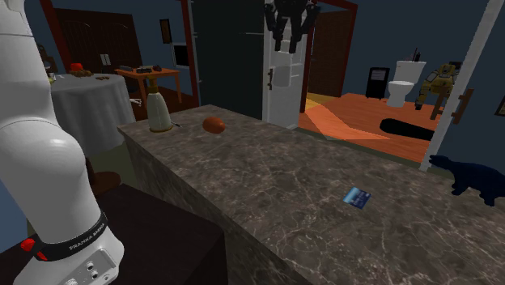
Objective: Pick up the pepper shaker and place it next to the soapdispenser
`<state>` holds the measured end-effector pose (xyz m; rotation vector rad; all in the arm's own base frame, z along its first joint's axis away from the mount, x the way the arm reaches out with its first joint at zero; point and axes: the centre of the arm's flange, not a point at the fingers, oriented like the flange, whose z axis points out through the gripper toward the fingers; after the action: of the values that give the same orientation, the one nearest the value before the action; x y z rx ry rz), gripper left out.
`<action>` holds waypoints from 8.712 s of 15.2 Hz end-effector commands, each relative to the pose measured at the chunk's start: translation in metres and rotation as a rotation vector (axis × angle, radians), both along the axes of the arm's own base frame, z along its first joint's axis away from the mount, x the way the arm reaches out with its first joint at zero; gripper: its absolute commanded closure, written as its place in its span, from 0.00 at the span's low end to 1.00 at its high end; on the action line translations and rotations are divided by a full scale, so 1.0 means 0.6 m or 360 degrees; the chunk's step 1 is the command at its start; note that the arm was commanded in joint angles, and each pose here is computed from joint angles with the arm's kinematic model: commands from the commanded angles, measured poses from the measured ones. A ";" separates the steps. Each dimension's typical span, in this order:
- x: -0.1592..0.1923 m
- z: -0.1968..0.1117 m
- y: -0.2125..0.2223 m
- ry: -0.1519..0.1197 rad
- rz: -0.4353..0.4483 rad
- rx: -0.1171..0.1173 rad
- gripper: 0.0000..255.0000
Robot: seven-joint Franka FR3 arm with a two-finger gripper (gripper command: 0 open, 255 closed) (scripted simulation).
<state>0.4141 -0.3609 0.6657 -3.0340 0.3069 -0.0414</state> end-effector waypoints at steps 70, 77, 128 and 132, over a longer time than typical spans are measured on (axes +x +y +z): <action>0.155 -0.157 0.868 0.0000 0.0000 0.0000 1.00; 0.155 -0.218 0.868 0.0000 0.0000 0.0000 1.00; 0.152 -0.398 0.861 0.0000 0.0000 0.0000 0.00; 0.152 -0.398 0.861 0.0000 0.0000 0.0000 0.00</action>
<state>0.5053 0.1556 0.4267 -3.0339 0.3067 -0.0412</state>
